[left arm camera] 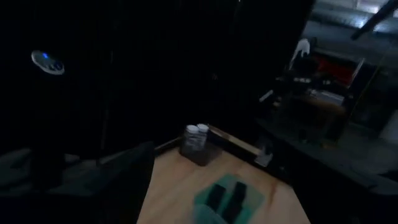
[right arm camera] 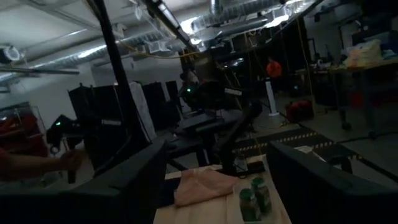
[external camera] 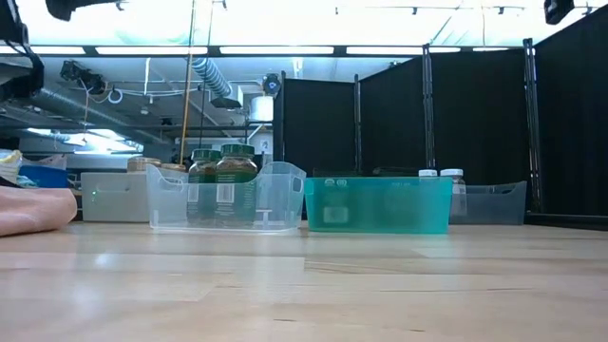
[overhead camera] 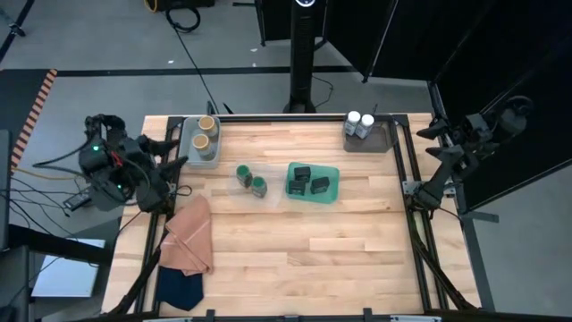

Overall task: Sort spices by type
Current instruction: Return to Home Position

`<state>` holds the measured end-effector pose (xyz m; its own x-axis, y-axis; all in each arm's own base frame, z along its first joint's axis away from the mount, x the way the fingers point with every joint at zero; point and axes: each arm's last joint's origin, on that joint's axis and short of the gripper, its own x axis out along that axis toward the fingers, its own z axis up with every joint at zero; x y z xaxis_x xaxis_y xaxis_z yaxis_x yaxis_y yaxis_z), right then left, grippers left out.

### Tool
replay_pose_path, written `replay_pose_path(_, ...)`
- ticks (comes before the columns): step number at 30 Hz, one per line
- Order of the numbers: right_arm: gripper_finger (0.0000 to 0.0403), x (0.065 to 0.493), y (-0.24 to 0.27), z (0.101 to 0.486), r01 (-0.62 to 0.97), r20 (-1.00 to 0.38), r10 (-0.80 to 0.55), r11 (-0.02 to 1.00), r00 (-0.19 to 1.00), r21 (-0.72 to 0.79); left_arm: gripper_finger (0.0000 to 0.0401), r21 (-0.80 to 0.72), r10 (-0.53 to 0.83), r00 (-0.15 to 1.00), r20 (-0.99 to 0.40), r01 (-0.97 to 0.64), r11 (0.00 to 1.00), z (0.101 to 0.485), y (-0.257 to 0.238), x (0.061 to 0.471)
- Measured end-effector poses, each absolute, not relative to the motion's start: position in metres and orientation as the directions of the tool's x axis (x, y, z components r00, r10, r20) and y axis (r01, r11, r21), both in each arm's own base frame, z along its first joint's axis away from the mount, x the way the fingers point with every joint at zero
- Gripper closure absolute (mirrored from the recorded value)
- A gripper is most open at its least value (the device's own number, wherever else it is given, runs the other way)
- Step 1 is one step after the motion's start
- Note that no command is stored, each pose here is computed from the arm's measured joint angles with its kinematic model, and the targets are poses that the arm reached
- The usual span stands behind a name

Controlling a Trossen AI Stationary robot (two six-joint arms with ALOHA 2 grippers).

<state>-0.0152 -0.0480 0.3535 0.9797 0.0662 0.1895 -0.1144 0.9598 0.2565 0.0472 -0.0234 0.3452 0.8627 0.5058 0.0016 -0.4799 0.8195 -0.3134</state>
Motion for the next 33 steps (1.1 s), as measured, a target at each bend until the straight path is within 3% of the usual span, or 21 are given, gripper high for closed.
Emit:
replay_pose_path(16,0.0121,0.009,-0.019,0.331,-0.096,0.195,0.045,0.959,0.980,0.265,0.0048,-0.546,0.421,0.907,-0.011,-0.359,0.757,0.246,-0.074,0.068)
replay_pose_path(18,0.0123,0.013,-0.015,0.328,-0.118,0.204,0.064,0.958,0.977,0.262,0.0048,-0.607,0.372,0.928,-0.033,-0.315,0.730,0.235,-0.080,0.071)
replay_pose_path(22,0.0124,0.018,-0.007,0.321,-0.190,0.215,0.137,0.950,0.967,0.249,0.0048,-0.670,0.140,0.989,-0.042,-0.132,0.731,0.231,-0.094,0.080)
replay_pose_path(26,0.0121,0.022,0.001,0.317,-0.265,0.246,0.212,0.942,0.946,0.208,0.0048,-0.556,-0.045,0.996,0.074,0.078,0.828,0.244,-0.100,0.089)
replay_pose_path(30,0.0119,0.026,0.006,0.313,-0.299,0.270,0.243,0.935,0.932,0.190,0.0048,-0.369,-0.034,0.992,0.119,0.076,0.926,0.249,-0.099,0.094)
replay_pose_path(33,0.0121,0.028,0.009,0.308,-0.293,0.259,0.243,0.940,0.935,0.175,0.0048,-0.346,-0.028,0.991,0.130,0.071,0.935,0.251,-0.098,0.094)
